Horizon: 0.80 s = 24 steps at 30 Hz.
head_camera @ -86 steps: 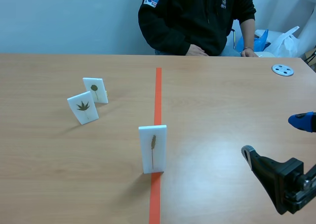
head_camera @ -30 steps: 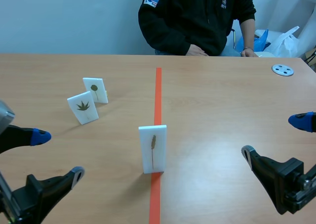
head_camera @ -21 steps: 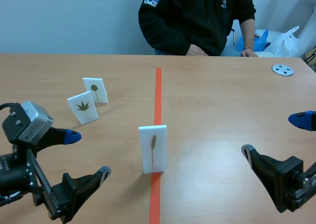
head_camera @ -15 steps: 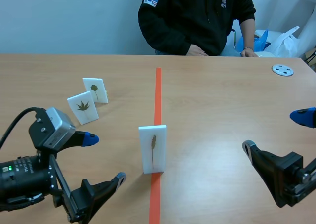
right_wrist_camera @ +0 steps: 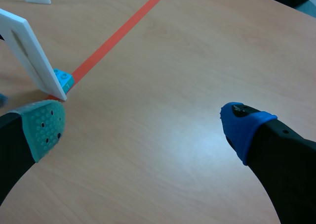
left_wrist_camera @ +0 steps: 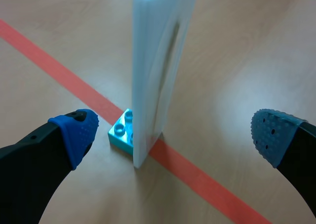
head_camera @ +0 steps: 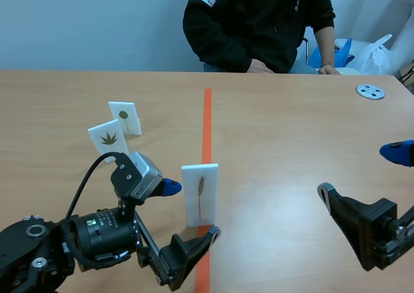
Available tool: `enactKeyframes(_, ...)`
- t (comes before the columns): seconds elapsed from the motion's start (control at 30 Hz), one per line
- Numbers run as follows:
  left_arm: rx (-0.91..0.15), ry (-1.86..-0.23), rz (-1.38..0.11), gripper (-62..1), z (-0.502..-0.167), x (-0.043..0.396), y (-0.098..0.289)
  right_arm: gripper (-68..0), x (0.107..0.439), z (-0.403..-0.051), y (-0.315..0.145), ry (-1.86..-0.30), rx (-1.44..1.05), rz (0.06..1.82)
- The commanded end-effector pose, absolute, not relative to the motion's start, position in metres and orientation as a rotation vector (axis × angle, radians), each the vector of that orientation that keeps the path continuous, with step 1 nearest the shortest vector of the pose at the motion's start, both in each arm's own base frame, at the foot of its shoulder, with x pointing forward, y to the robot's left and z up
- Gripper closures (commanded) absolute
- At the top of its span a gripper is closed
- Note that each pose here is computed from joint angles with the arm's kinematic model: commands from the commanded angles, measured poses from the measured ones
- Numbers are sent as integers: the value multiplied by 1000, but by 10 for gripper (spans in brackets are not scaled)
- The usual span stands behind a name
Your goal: Sort the leaf by its shape. The table is split by an orange tape line. A compound leaf with several leaflets goes to the left side, a simple leaf with one blade goes to the right side. Return to the home posture when a red brick is placed on the table.
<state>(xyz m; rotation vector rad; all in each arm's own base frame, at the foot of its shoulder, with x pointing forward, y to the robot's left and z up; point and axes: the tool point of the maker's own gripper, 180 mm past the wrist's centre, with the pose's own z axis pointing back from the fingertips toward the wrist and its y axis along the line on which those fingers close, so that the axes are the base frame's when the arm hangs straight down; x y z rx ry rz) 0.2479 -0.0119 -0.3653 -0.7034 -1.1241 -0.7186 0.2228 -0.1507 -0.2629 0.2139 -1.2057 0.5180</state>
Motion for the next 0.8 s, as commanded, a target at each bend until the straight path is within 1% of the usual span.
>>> enactKeyframes(0.0, -727, -1184, -704, -623, -351, 258, -18, -659, 228, -251, -147, -1249, 219, 527)
enactKeyframes(0.3, -758, -1214, -720, -623, -352, 264, -36, -659, 228, -251, -147, -1249, 219, 527)
enactKeyframes(0.33, -759, -1215, -724, -607, -352, 264, -37, -659, 228, -251, -147, -1249, 219, 527)
enactKeyframes(0.5, -764, -1240, -710, -382, -347, 266, -39, -659, 228, -251, -147, -1249, 219, 527)
enactKeyframes(0.57, -744, -1251, -701, -309, -347, 269, -38, -659, 228, -251, -147, -1249, 219, 527)
enactKeyframes(0.63, -725, -1259, -695, -263, -348, 271, -36, -659, 228, -251, -147, -1249, 219, 527)
enactKeyframes(0.77, -725, -1259, -695, -196, -348, 271, -36, -659, 228, -251, -147, -1249, 219, 527)
